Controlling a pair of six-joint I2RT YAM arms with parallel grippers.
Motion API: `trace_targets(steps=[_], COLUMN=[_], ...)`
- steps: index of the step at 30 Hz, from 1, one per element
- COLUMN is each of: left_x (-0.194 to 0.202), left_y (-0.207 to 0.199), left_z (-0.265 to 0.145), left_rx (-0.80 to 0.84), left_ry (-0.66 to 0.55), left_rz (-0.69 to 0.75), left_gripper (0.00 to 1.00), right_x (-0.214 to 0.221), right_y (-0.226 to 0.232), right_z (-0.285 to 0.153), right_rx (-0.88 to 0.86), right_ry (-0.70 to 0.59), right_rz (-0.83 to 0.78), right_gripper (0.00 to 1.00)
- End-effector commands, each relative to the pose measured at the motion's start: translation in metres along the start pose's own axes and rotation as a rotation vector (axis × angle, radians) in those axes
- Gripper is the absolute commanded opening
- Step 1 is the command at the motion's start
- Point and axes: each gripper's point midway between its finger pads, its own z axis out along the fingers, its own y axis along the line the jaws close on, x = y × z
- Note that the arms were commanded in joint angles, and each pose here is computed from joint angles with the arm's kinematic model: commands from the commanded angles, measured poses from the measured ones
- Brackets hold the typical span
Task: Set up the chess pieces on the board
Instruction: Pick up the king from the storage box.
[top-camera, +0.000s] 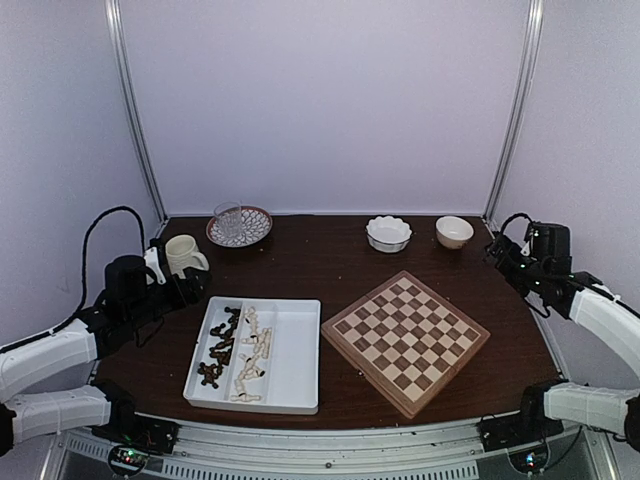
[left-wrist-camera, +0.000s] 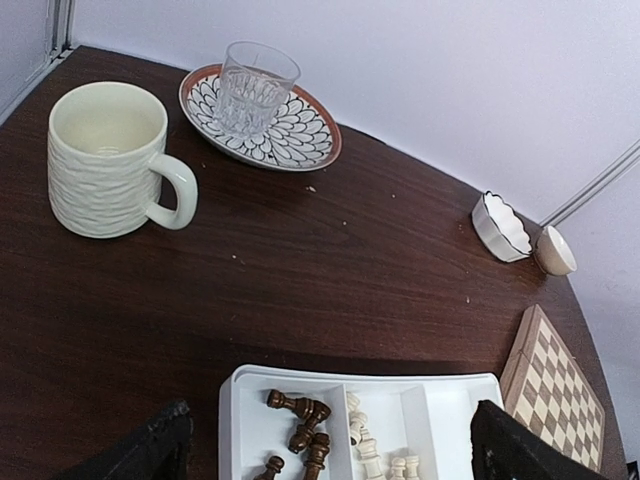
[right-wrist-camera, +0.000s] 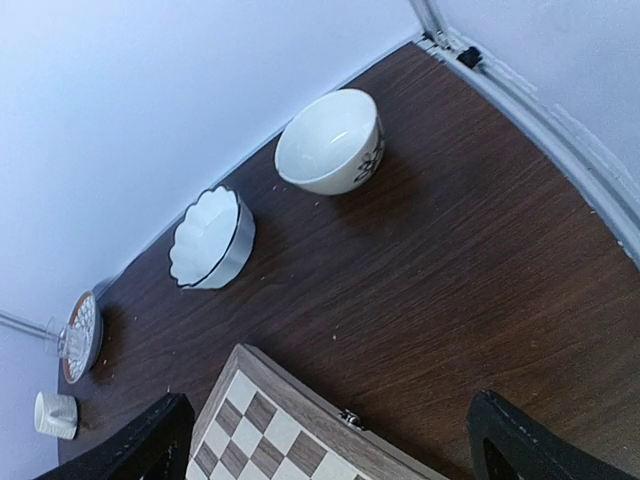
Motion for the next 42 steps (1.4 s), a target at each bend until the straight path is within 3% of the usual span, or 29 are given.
trace_targets(steps=[1,5,9,13,18,23,32,42], left_x=[-0.005,0.003,0.007,0.015,0.027,0.052,0.085,0.108], left_y=[-0.008,-0.011,-0.016,-0.031,-0.052,-0.068,-0.081,-0.063], left_z=[0.0,-0.001,0.002,0.007,0.016,0.026,0.049,0.059], left_rx=[0.04,0.054,0.064,0.093,0.132,0.137,0.077,-0.058], left_ry=[-0.028,0.021,0.081,0.128,0.186,0.31,0.463,0.613], left_rz=[0.044,0.08,0.117,0.196,0.287,0.396,0.529,0.537], left_gripper=[0.98,0.98,0.96,0.89,0.78,0.6,0.47,0.43], right_x=[-0.004,0.0,0.006,0.019,0.032,0.03,0.029,0.026], right_y=[-0.036,-0.036,-0.012,0.007,0.021,0.025,0.023,0.026], right_z=[-0.009,-0.009,-0.001,0.009,0.011,0.007,0.004,0.007], right_rx=[0.152,0.104,0.023,0.006,-0.083,-0.1,-0.093,-0.102], right_ry=[-0.091,-0.119,-0.035,0.025,0.003,-0.011,-0.025,-0.036], right_rz=[0.102,0.123,0.104,0.025,-0.032,-0.064,-0.082,-0.085], right_gripper=[1.0,1.0,0.94,0.92,0.91,0.91,0.91,0.9])
